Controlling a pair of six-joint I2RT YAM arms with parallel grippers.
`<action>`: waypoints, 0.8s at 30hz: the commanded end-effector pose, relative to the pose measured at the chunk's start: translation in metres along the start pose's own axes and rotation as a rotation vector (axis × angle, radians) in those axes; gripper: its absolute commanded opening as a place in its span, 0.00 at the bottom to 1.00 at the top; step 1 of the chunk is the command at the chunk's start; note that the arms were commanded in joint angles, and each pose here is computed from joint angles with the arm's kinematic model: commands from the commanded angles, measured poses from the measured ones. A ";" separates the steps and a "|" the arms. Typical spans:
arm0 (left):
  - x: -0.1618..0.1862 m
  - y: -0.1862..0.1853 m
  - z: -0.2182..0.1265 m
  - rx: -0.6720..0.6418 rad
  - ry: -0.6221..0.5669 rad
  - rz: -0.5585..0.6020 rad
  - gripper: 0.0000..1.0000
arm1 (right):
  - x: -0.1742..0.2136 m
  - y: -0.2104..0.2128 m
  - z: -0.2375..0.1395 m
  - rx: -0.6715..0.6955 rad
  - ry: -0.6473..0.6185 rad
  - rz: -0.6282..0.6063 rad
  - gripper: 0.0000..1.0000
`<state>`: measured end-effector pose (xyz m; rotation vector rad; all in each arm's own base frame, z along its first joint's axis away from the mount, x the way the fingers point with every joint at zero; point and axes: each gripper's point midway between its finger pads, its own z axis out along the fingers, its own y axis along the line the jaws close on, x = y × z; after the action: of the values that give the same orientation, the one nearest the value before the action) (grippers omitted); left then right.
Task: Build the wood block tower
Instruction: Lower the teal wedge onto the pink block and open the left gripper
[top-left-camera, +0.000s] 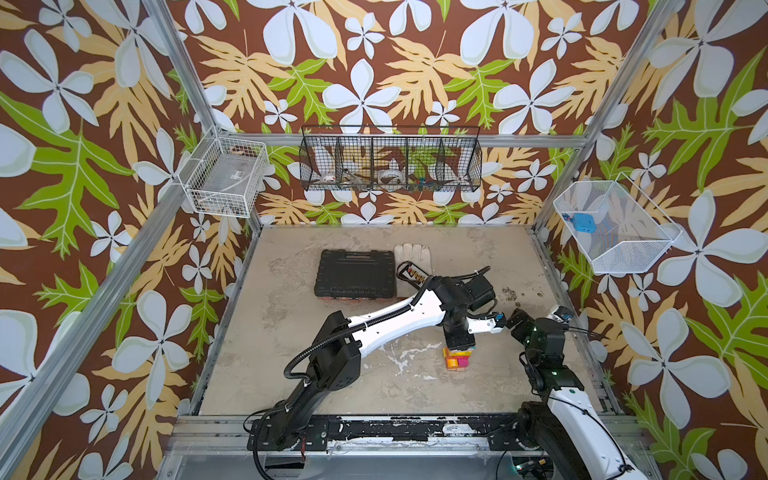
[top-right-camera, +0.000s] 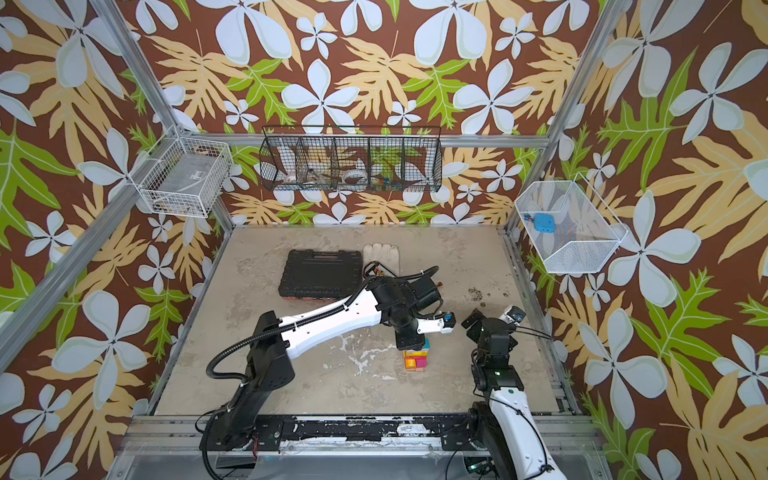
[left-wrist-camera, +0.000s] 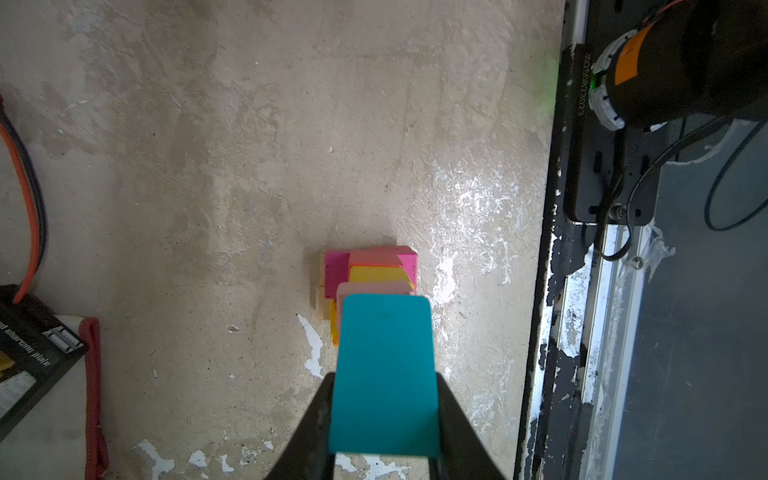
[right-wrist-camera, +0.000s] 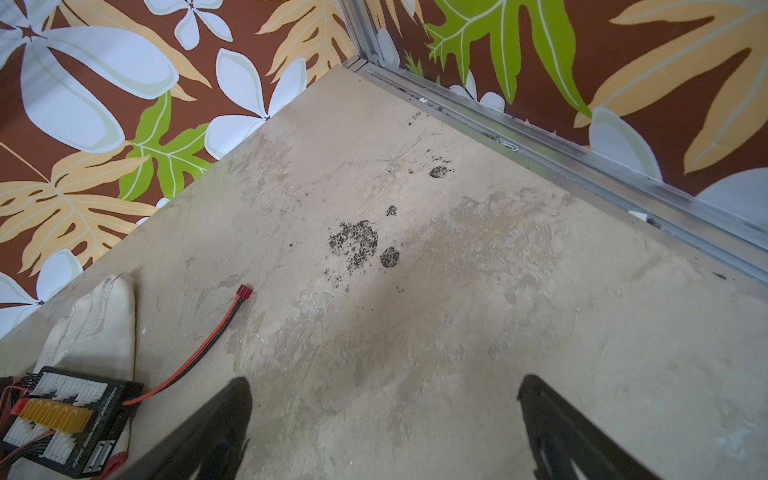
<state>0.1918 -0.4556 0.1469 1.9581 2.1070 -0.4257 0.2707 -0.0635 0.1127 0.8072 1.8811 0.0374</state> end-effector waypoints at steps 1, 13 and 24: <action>0.003 -0.002 -0.001 0.004 0.015 -0.004 0.34 | -0.008 0.005 -0.001 -0.020 -0.032 0.005 1.00; 0.005 0.003 0.000 -0.020 0.030 -0.002 0.43 | -0.008 0.005 0.000 -0.020 -0.030 0.004 1.00; 0.003 0.002 -0.002 -0.020 0.022 -0.002 0.45 | -0.008 0.005 0.000 -0.020 -0.030 0.003 1.00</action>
<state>0.1967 -0.4542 0.1483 1.9434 2.1108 -0.3867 0.2707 -0.0634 0.1126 0.8044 1.8828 0.0364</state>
